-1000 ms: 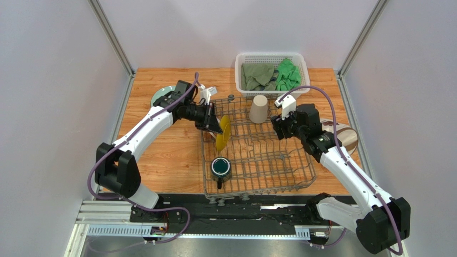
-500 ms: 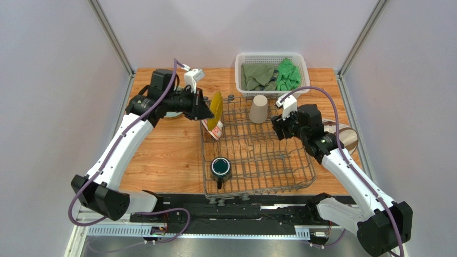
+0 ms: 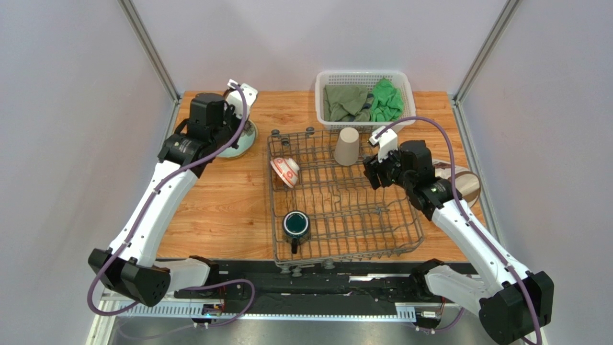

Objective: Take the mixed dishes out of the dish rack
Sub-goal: Pick up the plate from the dish rack, then place the plate at the center of the board.

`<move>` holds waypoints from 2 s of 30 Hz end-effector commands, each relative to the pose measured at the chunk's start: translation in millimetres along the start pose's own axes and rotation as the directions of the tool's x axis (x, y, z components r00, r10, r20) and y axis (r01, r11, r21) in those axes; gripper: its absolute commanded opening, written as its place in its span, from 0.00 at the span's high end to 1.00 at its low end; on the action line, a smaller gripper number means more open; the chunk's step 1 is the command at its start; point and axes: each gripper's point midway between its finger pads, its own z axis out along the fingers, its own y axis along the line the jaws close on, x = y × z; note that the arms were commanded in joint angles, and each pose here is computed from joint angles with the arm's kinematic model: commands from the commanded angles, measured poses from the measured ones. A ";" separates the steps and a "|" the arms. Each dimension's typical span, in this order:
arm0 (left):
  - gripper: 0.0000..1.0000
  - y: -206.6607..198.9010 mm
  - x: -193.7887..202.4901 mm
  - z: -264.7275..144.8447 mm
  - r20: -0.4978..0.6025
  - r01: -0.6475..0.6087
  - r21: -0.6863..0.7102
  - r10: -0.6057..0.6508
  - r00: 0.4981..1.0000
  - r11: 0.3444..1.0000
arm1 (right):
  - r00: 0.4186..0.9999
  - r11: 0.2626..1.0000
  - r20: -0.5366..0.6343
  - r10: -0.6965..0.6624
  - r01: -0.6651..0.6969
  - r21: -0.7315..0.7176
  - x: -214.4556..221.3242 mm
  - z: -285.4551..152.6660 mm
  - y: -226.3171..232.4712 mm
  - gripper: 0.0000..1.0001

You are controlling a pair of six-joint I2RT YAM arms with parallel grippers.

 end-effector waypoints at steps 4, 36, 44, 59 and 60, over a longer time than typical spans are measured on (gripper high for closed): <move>1.00 73.1 35.5 50.8 -0.225 -0.288 -0.301 0.226 0.948 0.909 | 0.997 1.000 0.074 -0.009 0.011 -0.023 -20.4 -10.5 3.9 0.39; 1.00 72.0 142.5 192.3 -0.538 -0.473 -0.160 0.324 0.778 0.867 | 0.995 0.996 0.095 -0.023 0.030 -0.078 -23.5 -20.6 15.0 0.37; 1.00 64.8 157.6 200.6 -0.566 -0.464 -0.099 0.334 0.754 0.880 | 0.995 0.996 0.095 -0.025 0.032 -0.080 -23.2 -20.3 14.9 0.37; 1.00 69.6 179.3 207.4 -0.620 -0.453 -0.077 0.313 0.719 0.888 | 0.995 0.996 0.097 -0.025 0.033 -0.086 -23.6 -21.5 16.1 0.37; 1.00 69.2 181.7 208.0 -0.625 -0.456 -0.072 0.316 0.714 0.887 | 0.995 0.996 0.093 -0.023 0.031 -0.087 -22.3 -21.0 16.4 0.37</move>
